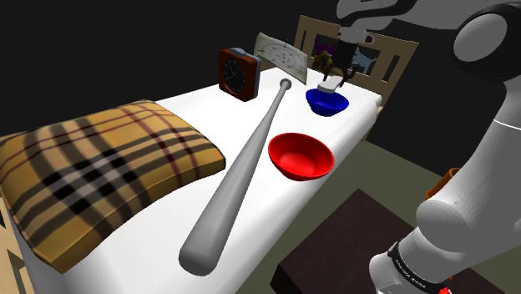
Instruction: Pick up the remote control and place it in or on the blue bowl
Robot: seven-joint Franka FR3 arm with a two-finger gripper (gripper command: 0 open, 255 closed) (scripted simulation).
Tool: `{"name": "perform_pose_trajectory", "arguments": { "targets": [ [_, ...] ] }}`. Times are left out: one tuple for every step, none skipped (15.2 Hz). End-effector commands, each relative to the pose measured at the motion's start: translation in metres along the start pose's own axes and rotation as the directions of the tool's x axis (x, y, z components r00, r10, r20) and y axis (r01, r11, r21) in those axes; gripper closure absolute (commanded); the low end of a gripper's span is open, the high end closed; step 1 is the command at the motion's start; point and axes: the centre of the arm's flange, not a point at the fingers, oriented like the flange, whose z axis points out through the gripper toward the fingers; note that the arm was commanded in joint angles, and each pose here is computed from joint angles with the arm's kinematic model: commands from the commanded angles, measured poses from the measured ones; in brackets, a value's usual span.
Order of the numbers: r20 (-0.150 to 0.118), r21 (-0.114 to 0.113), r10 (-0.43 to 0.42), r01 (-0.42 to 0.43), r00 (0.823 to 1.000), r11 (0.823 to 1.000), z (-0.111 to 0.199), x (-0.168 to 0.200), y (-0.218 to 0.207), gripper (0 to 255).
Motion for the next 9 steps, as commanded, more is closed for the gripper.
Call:
{"name": "perform_pose_trajectory", "arguments": {
  "targets": [
    [-0.001,0.001,0.000,0.000,1.000,1.000,0.010,0.001,0.000,255],
    [-0.001,0.001,0.000,0.000,1.000,1.000,0.015,0.001,0.000,255],
    [-0.001,0.001,0.000,0.000,1.000,1.000,0.020,0.001,0.001,255],
    [-0.001,0.001,0.000,0.000,1.000,1.000,0.026,0.001,0.001,255],
    [-0.001,0.001,0.000,0.000,1.000,1.000,0.031,0.002,0.001,255],
    [-0.001,0.001,0.000,0.000,1.000,1.000,0.036,0.002,0.001,255],
    [-0.001,0.001,0.000,0.000,1.000,1.000,0.042,0.002,0.001,255],
    [-0.001,0.001,0.000,0.000,1.000,1.000,0.047,0.002,0.001,255],
    [-0.001,0.001,0.000,0.000,1.000,1.000,0.052,0.002,0.001,255]
  ]
}}
